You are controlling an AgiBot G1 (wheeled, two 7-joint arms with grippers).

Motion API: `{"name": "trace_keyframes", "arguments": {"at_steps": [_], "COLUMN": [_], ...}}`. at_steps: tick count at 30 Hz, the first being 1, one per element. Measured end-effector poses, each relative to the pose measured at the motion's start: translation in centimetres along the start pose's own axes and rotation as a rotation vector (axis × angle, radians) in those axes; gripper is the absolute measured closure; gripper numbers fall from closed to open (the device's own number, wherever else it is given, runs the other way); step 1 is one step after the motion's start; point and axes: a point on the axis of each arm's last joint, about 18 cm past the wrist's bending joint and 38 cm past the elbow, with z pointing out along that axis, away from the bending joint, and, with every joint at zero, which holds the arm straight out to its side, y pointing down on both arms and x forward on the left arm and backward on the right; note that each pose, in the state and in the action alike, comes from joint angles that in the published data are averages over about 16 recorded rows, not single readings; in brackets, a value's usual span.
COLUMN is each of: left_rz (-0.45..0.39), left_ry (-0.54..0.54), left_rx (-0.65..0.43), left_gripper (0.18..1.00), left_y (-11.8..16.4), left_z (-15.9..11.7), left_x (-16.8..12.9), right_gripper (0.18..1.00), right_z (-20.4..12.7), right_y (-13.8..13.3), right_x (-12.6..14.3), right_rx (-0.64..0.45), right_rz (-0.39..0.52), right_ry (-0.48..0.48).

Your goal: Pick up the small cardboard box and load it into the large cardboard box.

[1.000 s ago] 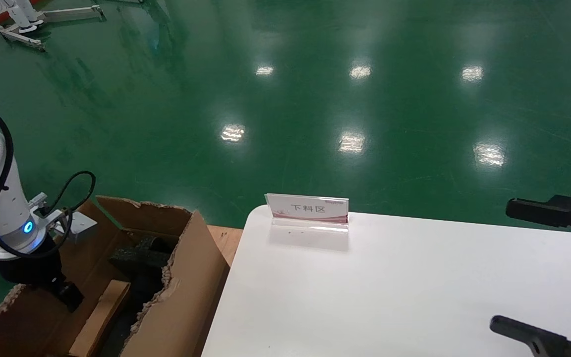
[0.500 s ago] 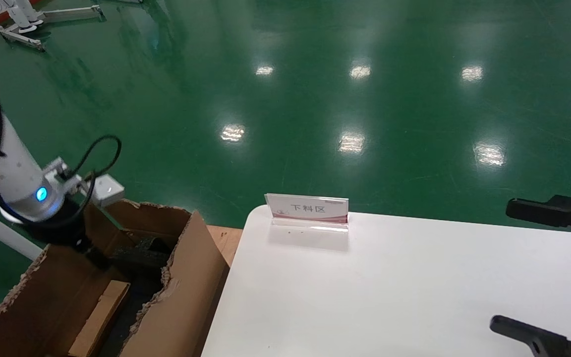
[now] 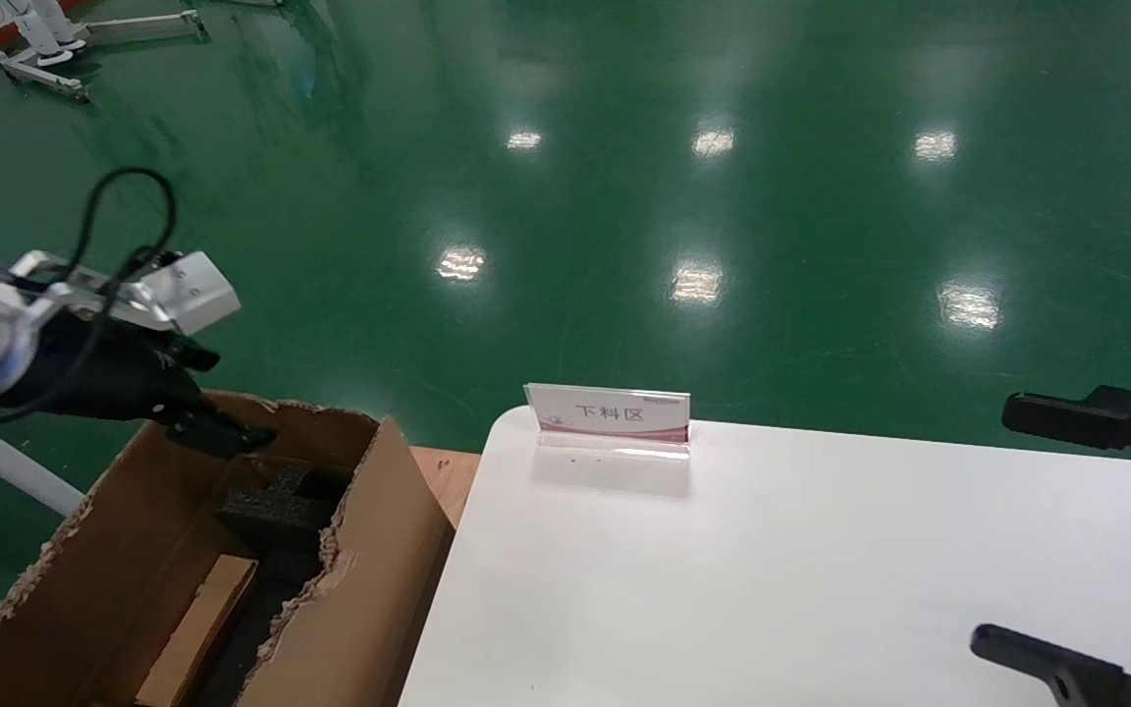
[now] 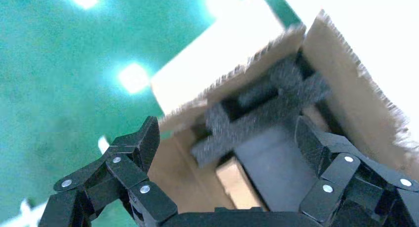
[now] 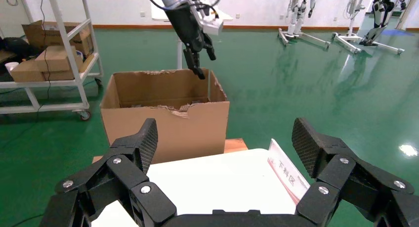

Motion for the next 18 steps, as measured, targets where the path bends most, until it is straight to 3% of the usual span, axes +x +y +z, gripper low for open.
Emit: {"name": "trace_keyframes", "arguments": {"at_steps": [6, 18], "left_rz": [0.031, 0.081], "left_ry": [0.007, 0.067], "left_rx": [0.063, 0.066], "left_gripper": [0.189, 0.189], "left_y": [-0.2, -2.1], "left_z": [-0.8, -0.2], "left_x": [0.1, 1.5], "right_gripper": [0.184, 0.184], "right_z": [0.0, 0.0], "right_y": [0.0, 0.0], "right_x": [0.0, 0.0], "right_rx": [0.0, 0.0], "right_rz": [0.0, 0.0], "right_ry": [0.0, 0.0]}}
